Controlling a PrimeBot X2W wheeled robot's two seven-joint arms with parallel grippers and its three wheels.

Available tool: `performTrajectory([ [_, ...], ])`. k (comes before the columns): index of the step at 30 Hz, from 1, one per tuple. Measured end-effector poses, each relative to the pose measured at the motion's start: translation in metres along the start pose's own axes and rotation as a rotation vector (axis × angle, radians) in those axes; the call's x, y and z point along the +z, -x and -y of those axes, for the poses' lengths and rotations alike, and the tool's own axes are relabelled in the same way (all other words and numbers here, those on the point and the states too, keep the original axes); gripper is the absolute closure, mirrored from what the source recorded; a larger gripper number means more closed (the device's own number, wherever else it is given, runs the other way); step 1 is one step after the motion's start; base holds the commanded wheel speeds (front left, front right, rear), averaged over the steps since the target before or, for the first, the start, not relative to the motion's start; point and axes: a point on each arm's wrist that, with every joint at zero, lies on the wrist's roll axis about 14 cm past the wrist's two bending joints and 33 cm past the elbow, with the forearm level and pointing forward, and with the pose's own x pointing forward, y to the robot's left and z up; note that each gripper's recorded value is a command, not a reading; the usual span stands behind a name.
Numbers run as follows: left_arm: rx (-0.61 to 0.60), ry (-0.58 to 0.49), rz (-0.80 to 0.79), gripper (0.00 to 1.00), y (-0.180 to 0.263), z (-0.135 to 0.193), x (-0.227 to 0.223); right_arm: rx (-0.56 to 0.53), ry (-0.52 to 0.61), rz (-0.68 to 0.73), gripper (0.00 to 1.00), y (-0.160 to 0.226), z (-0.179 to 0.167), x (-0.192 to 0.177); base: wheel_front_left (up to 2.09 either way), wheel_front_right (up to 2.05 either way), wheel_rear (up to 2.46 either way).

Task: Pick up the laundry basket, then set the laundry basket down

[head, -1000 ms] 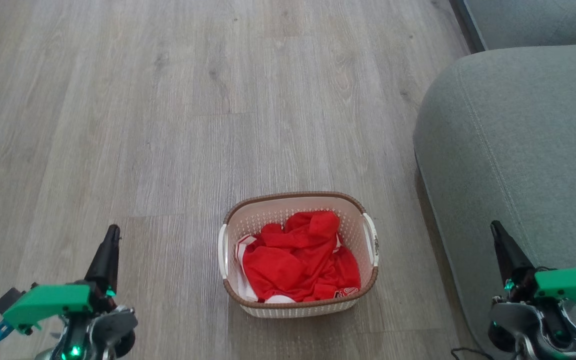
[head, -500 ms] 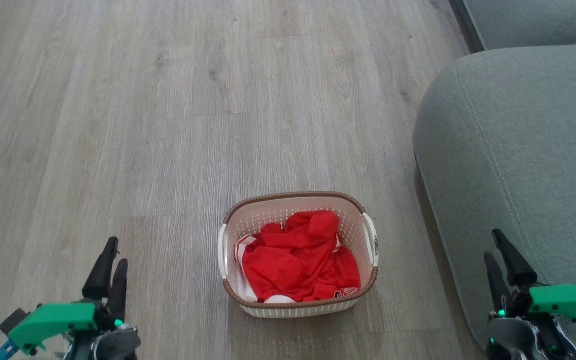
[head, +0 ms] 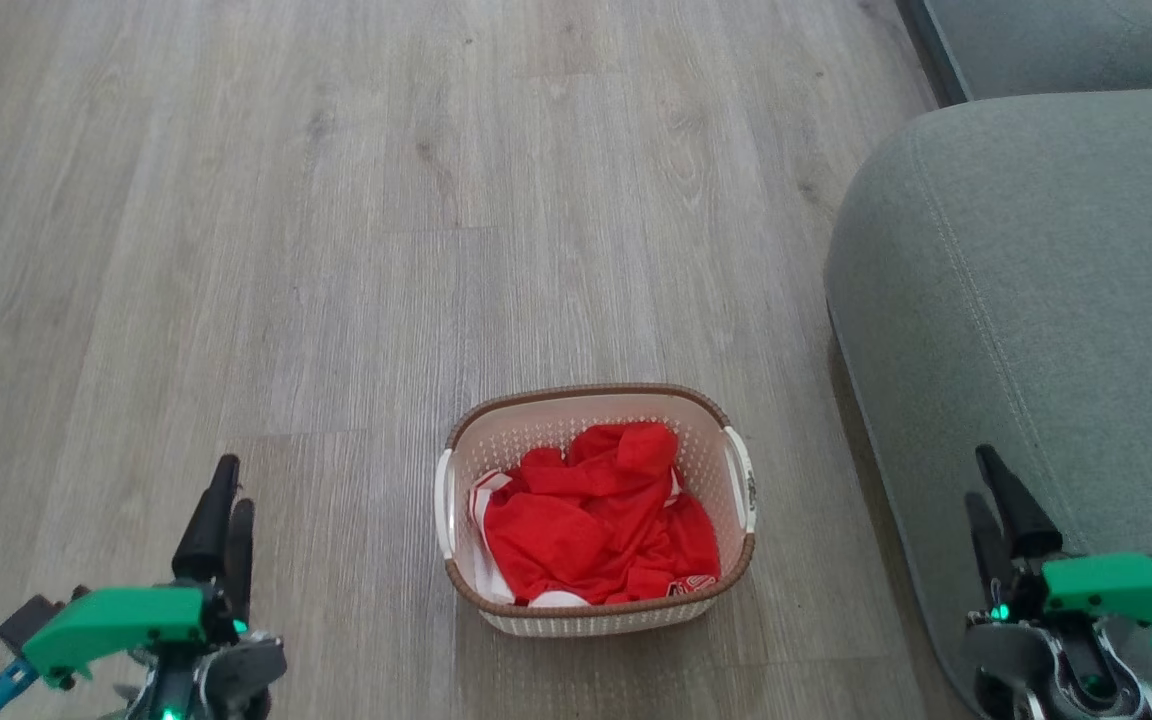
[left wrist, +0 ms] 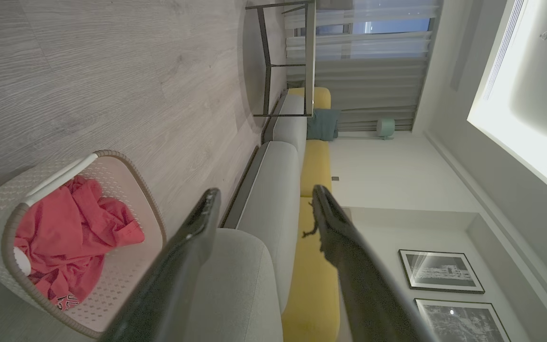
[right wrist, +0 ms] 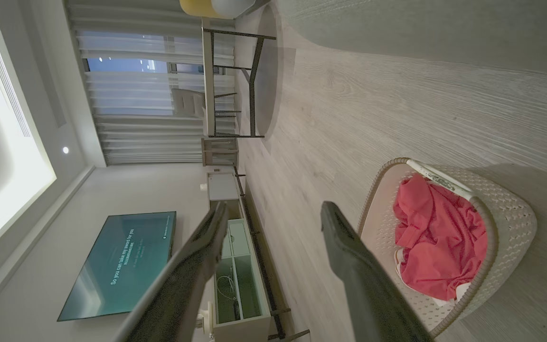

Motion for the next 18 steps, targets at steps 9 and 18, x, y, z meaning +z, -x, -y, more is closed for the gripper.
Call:
performTrajectory([
  [9, -0.048, -0.111, 0.005, 0.0, -0.008, 0.018, 0.0, 0.019, 0.142, 0.003, 0.0, -0.006, -0.009, 0.003, 0.0, 0.0, 0.0],
  [18, -0.062, -0.318, -0.008, 0.0, -0.012, 0.026, -0.003, 0.043, 0.325, 0.011, 0.0, -0.012, -0.019, 0.005, 0.0, 0.0, 0.0],
])
